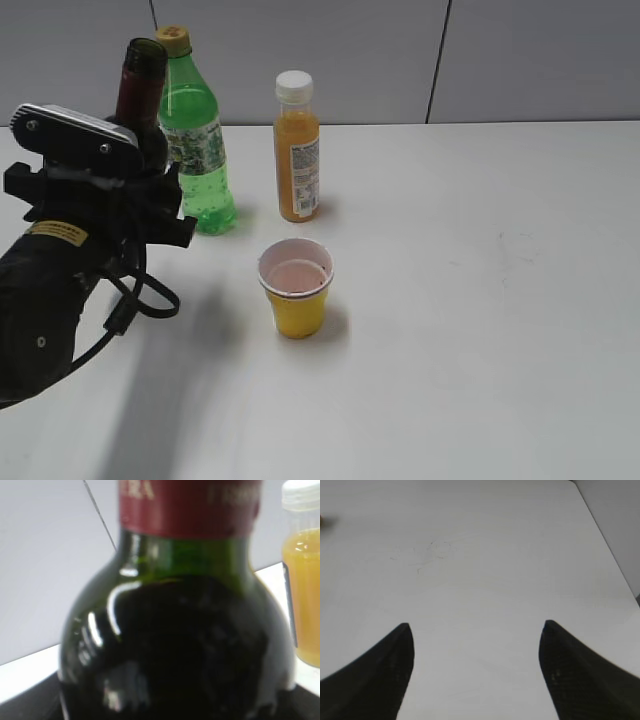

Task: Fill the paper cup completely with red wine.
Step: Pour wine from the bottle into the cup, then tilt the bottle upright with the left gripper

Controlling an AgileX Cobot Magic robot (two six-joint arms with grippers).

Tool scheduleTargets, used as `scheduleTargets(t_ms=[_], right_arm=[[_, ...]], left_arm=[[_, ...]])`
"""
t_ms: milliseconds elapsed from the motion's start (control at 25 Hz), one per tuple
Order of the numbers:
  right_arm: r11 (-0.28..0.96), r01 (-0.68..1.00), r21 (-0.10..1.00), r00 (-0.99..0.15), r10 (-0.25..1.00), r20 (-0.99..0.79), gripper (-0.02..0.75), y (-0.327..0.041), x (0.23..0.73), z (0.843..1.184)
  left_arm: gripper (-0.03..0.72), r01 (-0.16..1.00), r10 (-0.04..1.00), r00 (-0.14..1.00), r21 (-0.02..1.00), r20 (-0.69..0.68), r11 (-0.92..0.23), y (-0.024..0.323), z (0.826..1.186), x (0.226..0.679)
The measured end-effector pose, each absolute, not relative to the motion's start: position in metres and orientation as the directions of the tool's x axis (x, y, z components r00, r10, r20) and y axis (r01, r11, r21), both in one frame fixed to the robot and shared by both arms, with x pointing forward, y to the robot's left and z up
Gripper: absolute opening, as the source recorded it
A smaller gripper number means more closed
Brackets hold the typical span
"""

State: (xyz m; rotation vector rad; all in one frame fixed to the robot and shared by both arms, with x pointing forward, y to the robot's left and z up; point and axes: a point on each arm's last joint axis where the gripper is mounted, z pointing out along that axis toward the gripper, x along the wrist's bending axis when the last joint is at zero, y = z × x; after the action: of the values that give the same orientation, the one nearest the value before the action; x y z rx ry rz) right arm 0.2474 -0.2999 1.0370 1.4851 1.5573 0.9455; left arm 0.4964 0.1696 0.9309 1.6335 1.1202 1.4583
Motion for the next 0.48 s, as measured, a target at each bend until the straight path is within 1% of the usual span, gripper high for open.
scheduleTargets(t_ms=[280,480], right_arm=[[0.045,0.427,0.903,-0.023,0.999,-0.038,0.589,-0.3,0.247,1.037],[0.045,0.427,0.903,-0.023,0.999,-0.038,0.589,-0.3,0.247,1.037]], left_arm=[[0.552,0.194,0.897,0.025,0.878,0.442,-0.438,0.175,0.923,0.488],[0.552,0.179,0.856,0.074,0.838,0.512,-0.516,0.167,0.922,0.481]])
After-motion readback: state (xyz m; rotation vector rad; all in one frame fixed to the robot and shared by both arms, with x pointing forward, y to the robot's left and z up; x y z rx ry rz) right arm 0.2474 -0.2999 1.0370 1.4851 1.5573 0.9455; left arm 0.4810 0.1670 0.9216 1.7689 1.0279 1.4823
